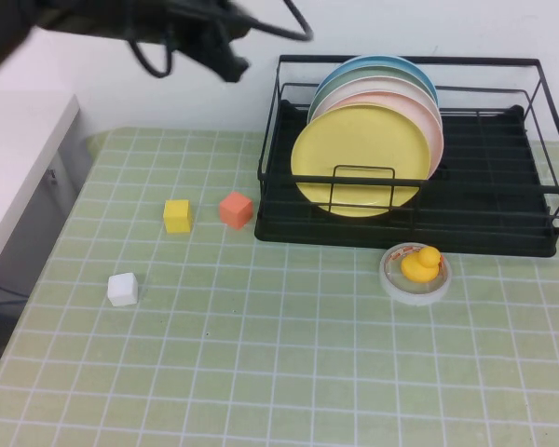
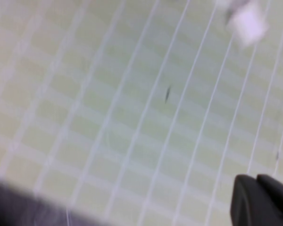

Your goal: Place plate on rack

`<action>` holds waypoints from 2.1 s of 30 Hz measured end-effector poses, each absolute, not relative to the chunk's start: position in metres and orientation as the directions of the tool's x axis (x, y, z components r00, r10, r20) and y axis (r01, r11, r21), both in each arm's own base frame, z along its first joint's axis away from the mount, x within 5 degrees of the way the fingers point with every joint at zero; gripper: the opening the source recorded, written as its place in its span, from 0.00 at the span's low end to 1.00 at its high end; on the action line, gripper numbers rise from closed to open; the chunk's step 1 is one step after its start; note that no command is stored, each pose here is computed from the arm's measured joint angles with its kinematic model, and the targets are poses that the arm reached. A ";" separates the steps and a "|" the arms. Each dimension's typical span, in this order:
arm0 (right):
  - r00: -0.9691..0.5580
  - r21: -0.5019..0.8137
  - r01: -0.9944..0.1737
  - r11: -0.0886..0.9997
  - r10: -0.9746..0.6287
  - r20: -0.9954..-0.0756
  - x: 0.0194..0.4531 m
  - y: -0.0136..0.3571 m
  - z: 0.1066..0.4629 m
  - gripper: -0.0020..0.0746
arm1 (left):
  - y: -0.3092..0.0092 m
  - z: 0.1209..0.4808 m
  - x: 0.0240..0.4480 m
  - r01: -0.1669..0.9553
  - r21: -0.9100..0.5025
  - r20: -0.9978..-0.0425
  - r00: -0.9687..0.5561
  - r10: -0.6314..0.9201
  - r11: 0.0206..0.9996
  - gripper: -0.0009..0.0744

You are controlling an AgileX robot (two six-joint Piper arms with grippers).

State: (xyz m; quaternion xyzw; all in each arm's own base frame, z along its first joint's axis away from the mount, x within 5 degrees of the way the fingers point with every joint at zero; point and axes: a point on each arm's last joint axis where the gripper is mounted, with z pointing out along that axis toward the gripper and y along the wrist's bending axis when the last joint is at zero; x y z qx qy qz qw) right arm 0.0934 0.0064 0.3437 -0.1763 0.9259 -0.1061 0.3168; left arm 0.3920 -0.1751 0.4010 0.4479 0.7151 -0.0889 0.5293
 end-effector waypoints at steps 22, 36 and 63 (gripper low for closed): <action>-0.594 -0.099 -0.323 0.941 -0.283 -0.753 0.065 0.016 0.263 0.03 | -0.069 0.462 0.284 0.056 0.224 -0.820 -0.529 0.220 0.973 0.01; -0.636 -0.074 -0.326 0.942 -0.277 -0.720 0.062 0.016 0.258 0.03 | -0.031 0.362 0.161 0.046 0.030 -0.908 -0.416 0.046 0.998 0.01; -0.639 -0.072 -0.327 0.942 -0.276 -0.718 0.061 0.016 0.258 0.03 | -0.003 0.315 0.096 -0.025 -0.021 -0.920 -0.390 -0.029 0.999 0.01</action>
